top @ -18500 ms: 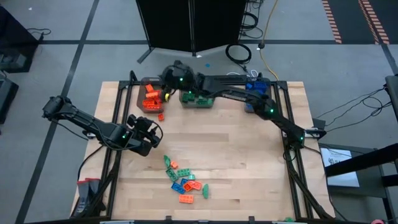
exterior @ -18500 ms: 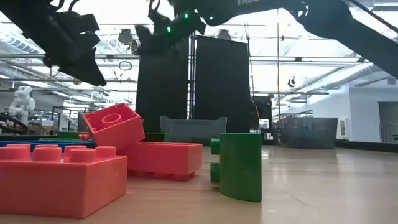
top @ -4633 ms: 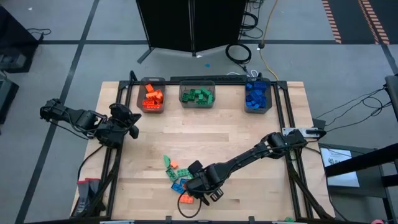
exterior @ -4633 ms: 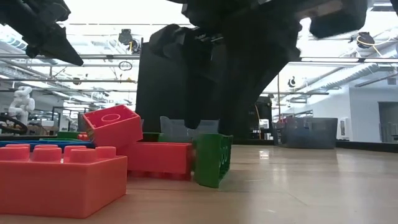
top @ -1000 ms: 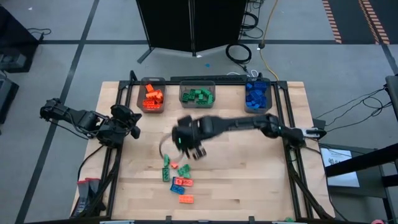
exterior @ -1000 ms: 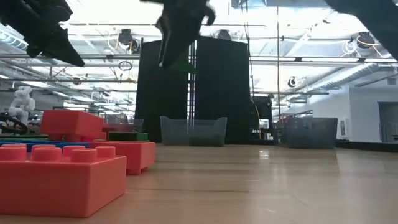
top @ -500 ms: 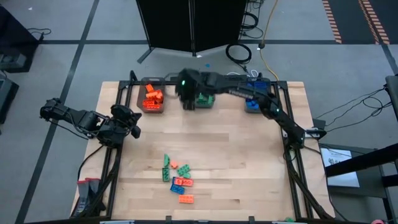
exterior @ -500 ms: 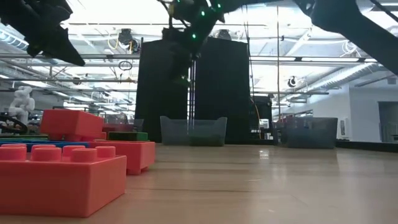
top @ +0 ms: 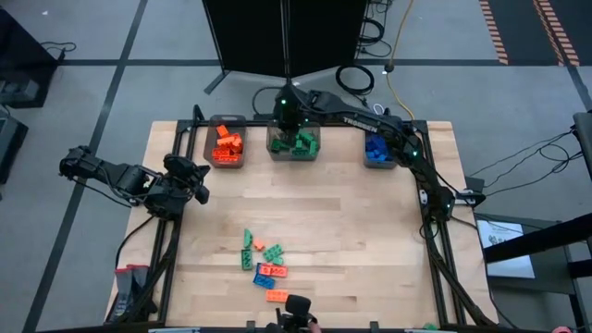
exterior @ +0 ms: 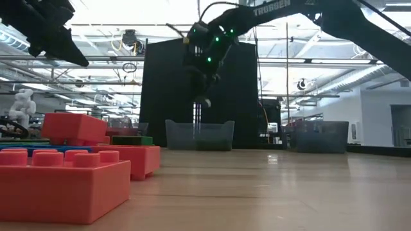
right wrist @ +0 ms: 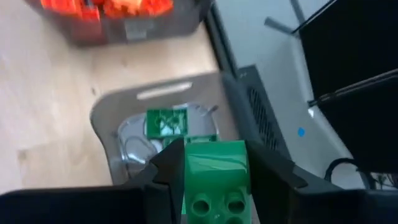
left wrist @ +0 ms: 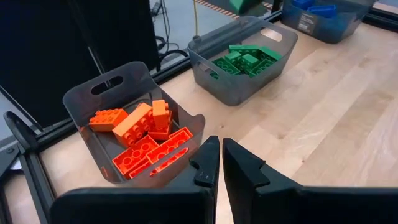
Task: Sort blocks
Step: Put the green piece into the middle black bin
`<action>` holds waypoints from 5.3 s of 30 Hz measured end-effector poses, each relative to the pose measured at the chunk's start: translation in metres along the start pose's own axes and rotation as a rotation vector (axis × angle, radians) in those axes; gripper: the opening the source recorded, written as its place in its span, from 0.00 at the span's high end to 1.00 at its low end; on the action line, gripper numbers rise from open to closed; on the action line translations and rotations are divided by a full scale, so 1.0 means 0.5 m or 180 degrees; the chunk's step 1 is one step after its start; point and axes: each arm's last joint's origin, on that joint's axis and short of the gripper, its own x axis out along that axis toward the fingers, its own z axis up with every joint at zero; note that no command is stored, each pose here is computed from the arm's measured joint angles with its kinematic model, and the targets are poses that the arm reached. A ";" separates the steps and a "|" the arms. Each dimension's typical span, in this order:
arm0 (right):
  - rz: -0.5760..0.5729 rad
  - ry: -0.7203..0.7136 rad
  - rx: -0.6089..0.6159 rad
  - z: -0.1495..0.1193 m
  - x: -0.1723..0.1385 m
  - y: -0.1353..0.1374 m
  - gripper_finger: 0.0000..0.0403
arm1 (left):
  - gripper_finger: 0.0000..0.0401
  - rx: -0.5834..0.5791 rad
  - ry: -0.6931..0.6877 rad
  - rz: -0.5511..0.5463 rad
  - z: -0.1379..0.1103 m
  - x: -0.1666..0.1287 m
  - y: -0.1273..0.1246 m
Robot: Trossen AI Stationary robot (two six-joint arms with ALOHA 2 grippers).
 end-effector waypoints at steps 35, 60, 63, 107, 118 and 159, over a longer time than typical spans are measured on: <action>0.0617 0.0040 -0.0117 -0.034 0.025 0.048 0.54 | 0.94 0.0002 0.0001 -0.0001 0.000 0.000 0.000; 0.1185 -0.1765 -0.2186 0.043 -0.153 0.601 0.54 | 0.94 -0.0004 -0.0027 0.0020 0.001 0.000 0.000; 0.1172 -0.1780 -0.2244 0.037 -0.116 0.616 0.54 | 0.94 -0.0003 -0.0005 0.0003 0.000 0.000 0.000; 0.0899 -0.0167 -0.2499 -0.087 0.125 0.603 0.54 | 0.94 0.0104 0.0100 0.0019 -0.003 0.007 -0.013; 0.1028 0.0203 -0.2020 -0.065 0.058 0.524 0.54 | 0.94 0.0116 0.0103 0.0024 -0.004 0.008 -0.015; 0.0839 0.0668 -0.1394 -0.238 -0.056 0.354 0.26 | 0.94 0.0133 0.0163 -0.0009 -0.005 0.009 -0.018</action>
